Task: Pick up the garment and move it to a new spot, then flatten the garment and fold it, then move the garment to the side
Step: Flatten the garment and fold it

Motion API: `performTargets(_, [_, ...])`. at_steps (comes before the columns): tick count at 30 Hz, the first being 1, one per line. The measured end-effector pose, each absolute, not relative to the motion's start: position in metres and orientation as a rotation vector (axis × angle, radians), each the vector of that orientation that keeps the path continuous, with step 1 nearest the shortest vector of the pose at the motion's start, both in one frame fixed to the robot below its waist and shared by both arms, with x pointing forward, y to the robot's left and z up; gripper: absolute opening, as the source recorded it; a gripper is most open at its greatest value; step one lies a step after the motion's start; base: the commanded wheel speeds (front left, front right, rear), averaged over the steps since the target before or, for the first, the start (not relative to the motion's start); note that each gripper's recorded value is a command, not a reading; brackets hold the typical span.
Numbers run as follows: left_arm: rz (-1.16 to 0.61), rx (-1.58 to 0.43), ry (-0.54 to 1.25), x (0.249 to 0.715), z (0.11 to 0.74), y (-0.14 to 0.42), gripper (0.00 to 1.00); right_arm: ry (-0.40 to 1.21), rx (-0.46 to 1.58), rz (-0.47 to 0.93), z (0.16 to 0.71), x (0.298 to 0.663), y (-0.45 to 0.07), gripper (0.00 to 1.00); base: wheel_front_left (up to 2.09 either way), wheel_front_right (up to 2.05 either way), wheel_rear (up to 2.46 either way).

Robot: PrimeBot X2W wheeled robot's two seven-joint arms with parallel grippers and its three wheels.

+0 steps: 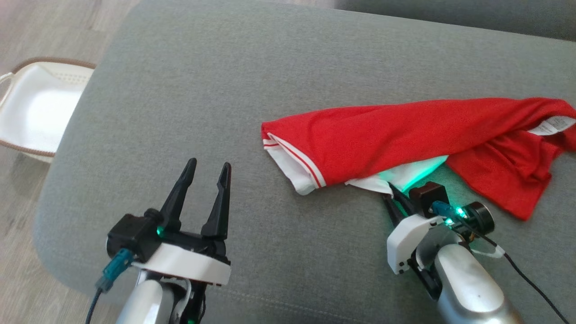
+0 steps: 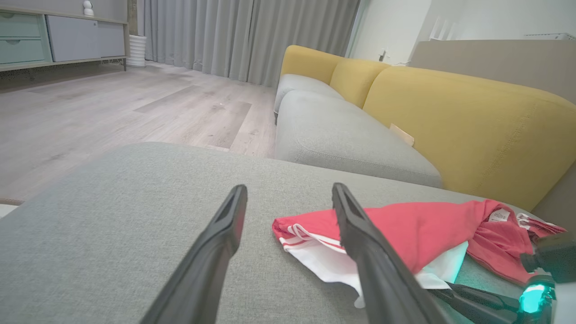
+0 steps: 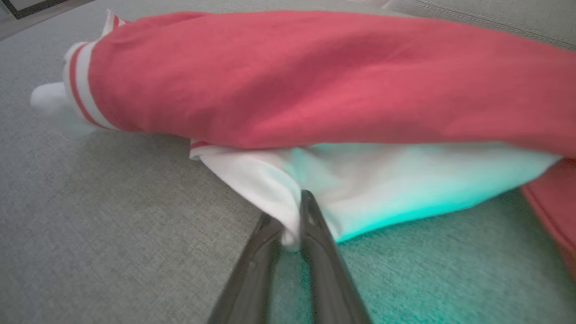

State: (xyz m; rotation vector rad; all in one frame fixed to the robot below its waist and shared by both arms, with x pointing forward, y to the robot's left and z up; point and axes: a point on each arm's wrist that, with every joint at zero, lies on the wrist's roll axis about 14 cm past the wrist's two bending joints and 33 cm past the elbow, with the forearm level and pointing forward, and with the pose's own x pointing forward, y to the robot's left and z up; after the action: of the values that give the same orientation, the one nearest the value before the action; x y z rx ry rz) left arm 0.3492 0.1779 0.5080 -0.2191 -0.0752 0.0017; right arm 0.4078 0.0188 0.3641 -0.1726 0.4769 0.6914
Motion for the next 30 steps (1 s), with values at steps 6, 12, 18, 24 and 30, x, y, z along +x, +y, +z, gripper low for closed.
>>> performTargets(6, [-0.035,-0.223,-0.093,0.357,0.514,0.168,1.00,0.440,-0.166,0.653,0.372,0.412,0.006,0.00,0.00,0.00,0.00])
performTargets(12, [-0.062,-0.228,-0.117,0.359,0.522,0.159,1.00,0.264,-0.155,0.598,0.422,0.434,-0.004,0.00,0.00,0.00,0.00])
performTargets(18, [-0.068,-0.230,-0.127,0.358,0.525,0.158,1.00,-0.010,-0.218,0.591,0.521,0.480,0.006,0.00,0.00,0.00,0.00])
performTargets(24, [-0.037,-0.254,-0.109,0.356,0.519,0.164,1.00,-0.134,-0.363,0.646,0.592,0.527,0.022,0.00,0.00,0.00,0.00])
performTargets(30, [0.020,-0.272,-0.095,0.354,0.515,0.179,1.00,-0.131,-0.497,0.656,0.614,0.583,0.026,0.00,0.00,0.00,0.00])
